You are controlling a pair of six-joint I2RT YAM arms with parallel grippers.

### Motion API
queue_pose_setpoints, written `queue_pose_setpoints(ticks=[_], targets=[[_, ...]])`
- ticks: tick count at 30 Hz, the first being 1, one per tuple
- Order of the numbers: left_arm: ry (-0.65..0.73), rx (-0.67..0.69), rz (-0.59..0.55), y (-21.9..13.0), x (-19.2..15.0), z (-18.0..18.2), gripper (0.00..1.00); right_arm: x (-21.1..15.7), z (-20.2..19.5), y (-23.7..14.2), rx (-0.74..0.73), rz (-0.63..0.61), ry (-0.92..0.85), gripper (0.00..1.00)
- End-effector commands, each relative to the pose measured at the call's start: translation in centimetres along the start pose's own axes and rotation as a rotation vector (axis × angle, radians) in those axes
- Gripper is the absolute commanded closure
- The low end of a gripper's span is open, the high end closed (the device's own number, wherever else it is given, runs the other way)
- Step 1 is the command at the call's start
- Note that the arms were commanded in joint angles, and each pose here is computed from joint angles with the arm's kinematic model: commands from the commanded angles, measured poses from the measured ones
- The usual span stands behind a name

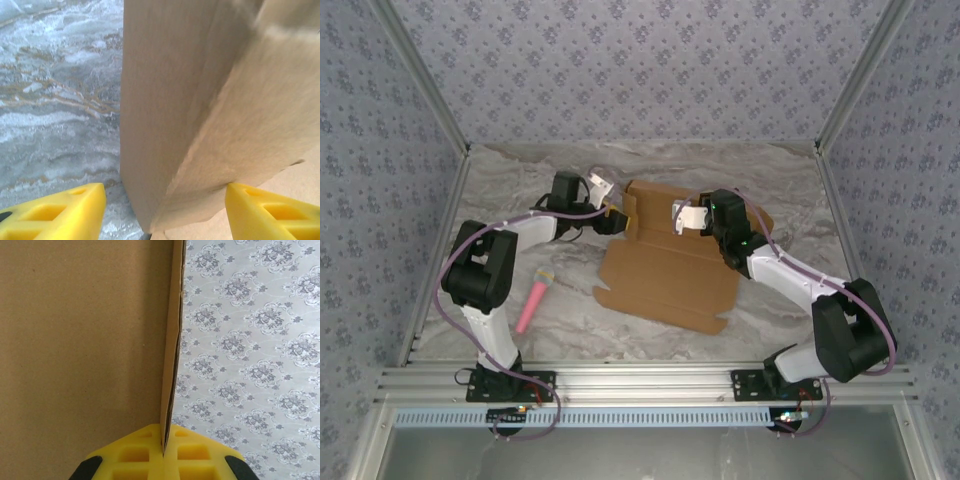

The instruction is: Fold the paper box

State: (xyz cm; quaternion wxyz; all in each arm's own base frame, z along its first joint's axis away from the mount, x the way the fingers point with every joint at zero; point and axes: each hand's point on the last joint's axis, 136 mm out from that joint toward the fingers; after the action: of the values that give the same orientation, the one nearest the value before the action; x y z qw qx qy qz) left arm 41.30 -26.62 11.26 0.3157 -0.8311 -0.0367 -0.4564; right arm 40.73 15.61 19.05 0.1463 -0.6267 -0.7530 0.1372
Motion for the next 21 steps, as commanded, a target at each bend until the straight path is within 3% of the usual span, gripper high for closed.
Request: queue_pose_setpoints(ticks=[1,9,21], targets=[[0.071,-0.033,-0.042,0.1,2.7,-1.0,0.37,0.3,0.1,-0.4,0.028,-0.016,-0.002,1.0],[0.094,0.004,-0.066,0.6,3.6,-0.5,0.43,0.5,0.2,-0.4,0.034,-0.023,0.0,1.0],[0.123,0.099,-0.102,0.6,2.3,0.4,0.49,0.8,0.3,-0.6,-0.025,-0.012,-0.067,1.0]])
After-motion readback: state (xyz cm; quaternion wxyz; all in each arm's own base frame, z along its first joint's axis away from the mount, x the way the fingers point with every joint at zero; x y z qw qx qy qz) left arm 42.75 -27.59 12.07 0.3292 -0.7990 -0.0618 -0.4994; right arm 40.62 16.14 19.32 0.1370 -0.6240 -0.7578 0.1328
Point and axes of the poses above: each hand's point on the last joint's axis, 136 mm out from that joint toward the fingers, its own y axis out along the fingers, its own z axis along the line the jaws close on, x = y × z, and after that the axes turned 2 degrees about -y, right-handed
